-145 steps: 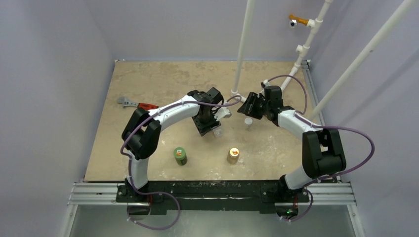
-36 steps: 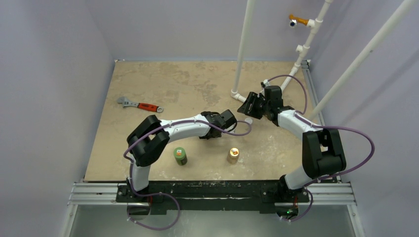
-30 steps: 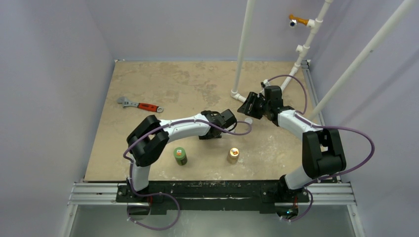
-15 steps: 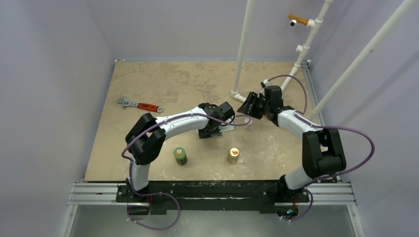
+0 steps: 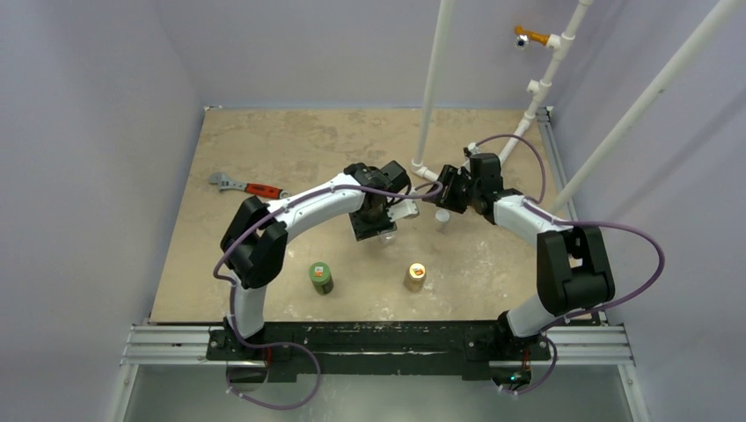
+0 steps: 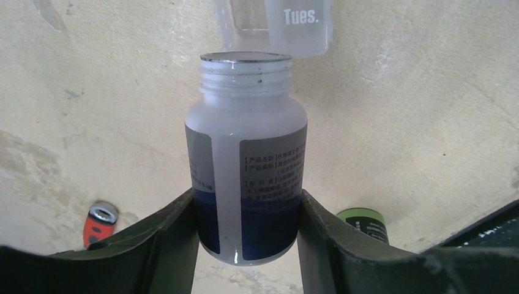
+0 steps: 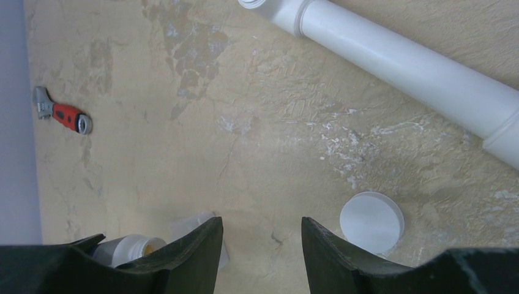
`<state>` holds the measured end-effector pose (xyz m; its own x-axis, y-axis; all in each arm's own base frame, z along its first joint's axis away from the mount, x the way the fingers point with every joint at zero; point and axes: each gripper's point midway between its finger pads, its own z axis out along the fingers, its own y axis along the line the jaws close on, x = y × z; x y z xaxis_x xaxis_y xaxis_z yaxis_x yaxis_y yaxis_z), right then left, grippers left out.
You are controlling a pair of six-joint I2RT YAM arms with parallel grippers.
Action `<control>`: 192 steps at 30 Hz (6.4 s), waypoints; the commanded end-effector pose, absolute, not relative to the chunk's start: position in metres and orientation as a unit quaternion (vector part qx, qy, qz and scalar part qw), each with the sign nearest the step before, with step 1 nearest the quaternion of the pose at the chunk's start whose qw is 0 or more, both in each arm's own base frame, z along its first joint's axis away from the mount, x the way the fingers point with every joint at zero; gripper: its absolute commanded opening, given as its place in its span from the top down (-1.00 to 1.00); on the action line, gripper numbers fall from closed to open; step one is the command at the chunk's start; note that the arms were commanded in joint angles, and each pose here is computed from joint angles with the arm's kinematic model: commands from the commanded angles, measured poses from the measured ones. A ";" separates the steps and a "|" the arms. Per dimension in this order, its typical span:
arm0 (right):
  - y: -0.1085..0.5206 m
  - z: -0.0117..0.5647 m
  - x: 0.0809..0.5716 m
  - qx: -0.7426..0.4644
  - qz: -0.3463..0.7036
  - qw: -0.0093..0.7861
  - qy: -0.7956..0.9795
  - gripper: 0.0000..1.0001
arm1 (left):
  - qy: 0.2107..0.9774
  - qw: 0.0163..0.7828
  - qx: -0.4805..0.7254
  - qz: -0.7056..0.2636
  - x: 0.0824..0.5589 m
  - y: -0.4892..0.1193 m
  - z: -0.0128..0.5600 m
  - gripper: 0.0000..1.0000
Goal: Sort the pills into containers
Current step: Pour the pill into the pill container.
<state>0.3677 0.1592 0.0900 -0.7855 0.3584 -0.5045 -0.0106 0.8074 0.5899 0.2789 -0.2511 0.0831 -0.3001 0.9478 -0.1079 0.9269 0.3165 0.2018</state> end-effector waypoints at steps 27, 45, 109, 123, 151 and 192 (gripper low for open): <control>0.167 0.100 0.376 0.079 0.313 0.325 0.889 0.00 | 0.875 0.001 0.471 -0.110 0.274 -0.262 0.074 1.00; 0.170 0.100 0.376 0.078 0.317 0.322 0.889 0.00 | 0.894 -0.031 0.426 -0.139 0.277 -0.263 0.075 1.00; 0.194 0.102 0.365 0.047 0.340 0.305 0.889 0.00 | 0.931 -0.134 0.297 -0.167 0.256 -0.254 0.080 1.00; 0.215 0.091 0.354 0.023 0.338 0.281 0.898 0.11 | 0.932 -0.116 0.301 -0.166 0.262 -0.256 0.085 1.00; 0.259 0.051 0.323 -0.001 0.360 0.196 0.912 0.77 | 0.931 -0.103 0.303 -0.177 0.269 -0.263 0.087 1.00; 0.308 0.042 0.306 -0.058 0.410 0.161 0.896 0.79 | 0.935 -0.121 0.297 -0.151 0.251 -0.240 0.097 1.00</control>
<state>0.2969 0.2915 0.0264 -0.9559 0.0481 -0.2899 -0.1735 0.7039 0.6888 0.2544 -0.2471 0.0726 -0.7781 0.6068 0.1624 0.5261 0.7708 -0.3593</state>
